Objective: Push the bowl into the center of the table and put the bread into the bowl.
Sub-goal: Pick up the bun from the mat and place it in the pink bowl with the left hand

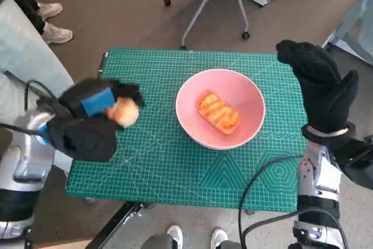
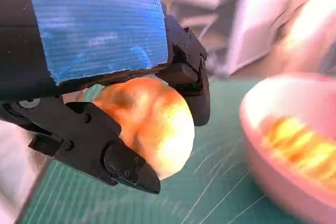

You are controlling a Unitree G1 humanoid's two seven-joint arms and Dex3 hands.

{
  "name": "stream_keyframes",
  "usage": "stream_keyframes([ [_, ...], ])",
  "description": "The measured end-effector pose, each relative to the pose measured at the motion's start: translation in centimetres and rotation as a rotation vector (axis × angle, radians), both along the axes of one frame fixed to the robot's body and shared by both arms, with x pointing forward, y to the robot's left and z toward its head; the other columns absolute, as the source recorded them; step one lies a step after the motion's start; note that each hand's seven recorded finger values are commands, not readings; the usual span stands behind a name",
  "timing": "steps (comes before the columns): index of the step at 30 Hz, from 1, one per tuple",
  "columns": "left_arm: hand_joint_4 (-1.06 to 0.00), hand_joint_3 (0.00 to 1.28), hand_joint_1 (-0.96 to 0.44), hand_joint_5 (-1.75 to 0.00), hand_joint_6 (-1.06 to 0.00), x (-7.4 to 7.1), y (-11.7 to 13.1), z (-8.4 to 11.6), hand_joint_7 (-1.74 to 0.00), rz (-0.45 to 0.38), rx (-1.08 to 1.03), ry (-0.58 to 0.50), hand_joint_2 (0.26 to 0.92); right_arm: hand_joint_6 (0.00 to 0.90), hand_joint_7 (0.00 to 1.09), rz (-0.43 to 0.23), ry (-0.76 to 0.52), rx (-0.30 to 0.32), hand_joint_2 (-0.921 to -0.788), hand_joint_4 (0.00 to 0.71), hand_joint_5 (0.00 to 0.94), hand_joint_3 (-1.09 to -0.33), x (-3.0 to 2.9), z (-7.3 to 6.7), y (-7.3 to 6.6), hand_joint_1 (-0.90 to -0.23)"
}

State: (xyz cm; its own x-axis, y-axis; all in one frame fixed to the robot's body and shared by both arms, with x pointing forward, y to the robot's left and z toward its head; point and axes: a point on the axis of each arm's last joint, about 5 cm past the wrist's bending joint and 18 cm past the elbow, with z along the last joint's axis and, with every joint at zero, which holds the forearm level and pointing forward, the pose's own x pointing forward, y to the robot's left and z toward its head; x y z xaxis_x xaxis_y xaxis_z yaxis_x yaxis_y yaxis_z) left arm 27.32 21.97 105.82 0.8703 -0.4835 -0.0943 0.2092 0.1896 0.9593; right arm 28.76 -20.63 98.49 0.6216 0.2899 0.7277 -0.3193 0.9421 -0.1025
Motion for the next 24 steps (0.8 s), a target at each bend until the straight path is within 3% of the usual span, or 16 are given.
stream_keyframes([
  [14, -0.83, 0.01, 0.0, -1.09, -0.69, 1.2, -4.4, 2.7, -1.02, -0.198, -0.048, -0.142, 0.906, 0.209, 0.19, -0.001, 0.004, 0.003, -0.921, 0.185, 0.0, -0.784, 0.17, -0.1, 0.1, -0.684],
  [24, -0.79, 0.01, 0.0, -1.18, -0.75, 3.0, -10.2, 3.6, -0.91, -0.375, -0.033, -0.148, 0.904, 0.209, 0.19, 0.003, 0.002, 0.0, -0.921, 0.186, 0.001, -0.78, 0.18, 0.0, 0.1, -0.685],
])
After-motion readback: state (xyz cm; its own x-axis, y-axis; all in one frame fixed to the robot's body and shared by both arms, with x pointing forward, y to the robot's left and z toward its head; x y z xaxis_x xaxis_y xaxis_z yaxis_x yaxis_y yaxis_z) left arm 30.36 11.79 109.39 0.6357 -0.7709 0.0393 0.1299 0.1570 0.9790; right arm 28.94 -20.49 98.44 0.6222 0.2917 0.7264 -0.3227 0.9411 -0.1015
